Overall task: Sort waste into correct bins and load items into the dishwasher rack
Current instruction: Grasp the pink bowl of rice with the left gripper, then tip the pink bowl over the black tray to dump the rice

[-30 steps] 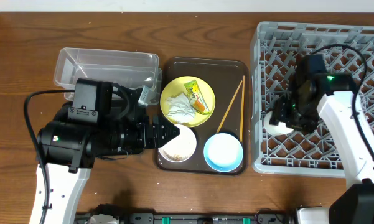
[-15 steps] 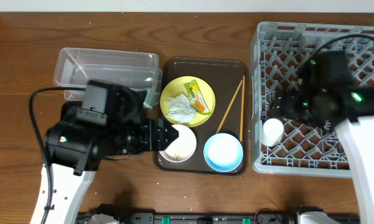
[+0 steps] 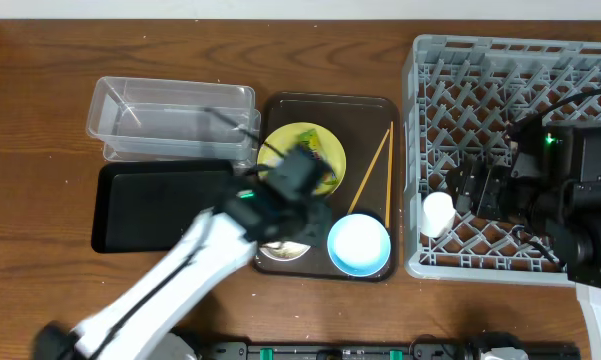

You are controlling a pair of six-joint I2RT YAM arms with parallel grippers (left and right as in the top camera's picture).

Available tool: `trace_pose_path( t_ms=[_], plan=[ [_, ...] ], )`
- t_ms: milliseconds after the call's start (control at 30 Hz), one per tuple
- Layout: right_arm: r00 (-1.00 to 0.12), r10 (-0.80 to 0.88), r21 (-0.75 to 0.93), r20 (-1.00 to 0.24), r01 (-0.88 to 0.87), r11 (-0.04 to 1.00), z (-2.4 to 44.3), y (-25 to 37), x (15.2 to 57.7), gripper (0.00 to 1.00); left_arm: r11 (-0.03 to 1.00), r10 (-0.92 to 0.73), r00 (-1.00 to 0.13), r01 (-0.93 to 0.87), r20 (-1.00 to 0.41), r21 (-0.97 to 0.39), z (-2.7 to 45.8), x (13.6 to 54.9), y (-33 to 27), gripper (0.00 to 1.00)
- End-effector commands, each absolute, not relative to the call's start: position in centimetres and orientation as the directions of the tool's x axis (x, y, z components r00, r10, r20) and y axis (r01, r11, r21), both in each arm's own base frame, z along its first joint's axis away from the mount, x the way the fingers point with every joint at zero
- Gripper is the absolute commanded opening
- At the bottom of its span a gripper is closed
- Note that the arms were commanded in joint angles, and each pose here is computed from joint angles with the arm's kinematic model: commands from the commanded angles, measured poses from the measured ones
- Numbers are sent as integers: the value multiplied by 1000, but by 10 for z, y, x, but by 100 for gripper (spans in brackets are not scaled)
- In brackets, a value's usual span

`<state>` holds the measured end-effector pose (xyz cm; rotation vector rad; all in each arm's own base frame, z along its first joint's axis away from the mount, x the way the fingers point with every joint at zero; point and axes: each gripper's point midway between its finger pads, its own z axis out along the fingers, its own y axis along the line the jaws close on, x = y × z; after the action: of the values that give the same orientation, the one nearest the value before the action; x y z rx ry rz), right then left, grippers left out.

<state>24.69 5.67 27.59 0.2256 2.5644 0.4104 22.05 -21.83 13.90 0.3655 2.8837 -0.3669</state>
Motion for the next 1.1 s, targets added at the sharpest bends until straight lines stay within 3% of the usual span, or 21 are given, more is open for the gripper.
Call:
trace_pose_path(
  t_ms=[0,300,400,600,700,833,1067],
  plan=[
    [-860,243,344,-449,84,935,274,60,242,82,983,165,-959,180,-232,-45,103,236,-209,52],
    [-887,228,327,-402,93,940,267,59,230,83,994,109,-981,110,-158,1,45,251,-222,44],
    [-891,215,320,-399,84,944,266,59,229,84,996,91,-990,91,-112,5,31,246,-223,36],
    [-892,215,313,-398,88,946,265,57,228,84,997,76,-993,75,-86,14,23,243,-222,9],
    [-892,215,312,-398,88,946,265,57,228,84,997,76,-994,76,-77,3,24,241,-224,6],
    [-890,216,304,-401,93,948,265,56,228,84,996,74,-992,78,-102,-38,48,242,-228,6],
    [-890,216,301,-402,95,949,265,55,228,85,972,-33,-971,24,-237,-235,146,251,-210,6]
  ],
)
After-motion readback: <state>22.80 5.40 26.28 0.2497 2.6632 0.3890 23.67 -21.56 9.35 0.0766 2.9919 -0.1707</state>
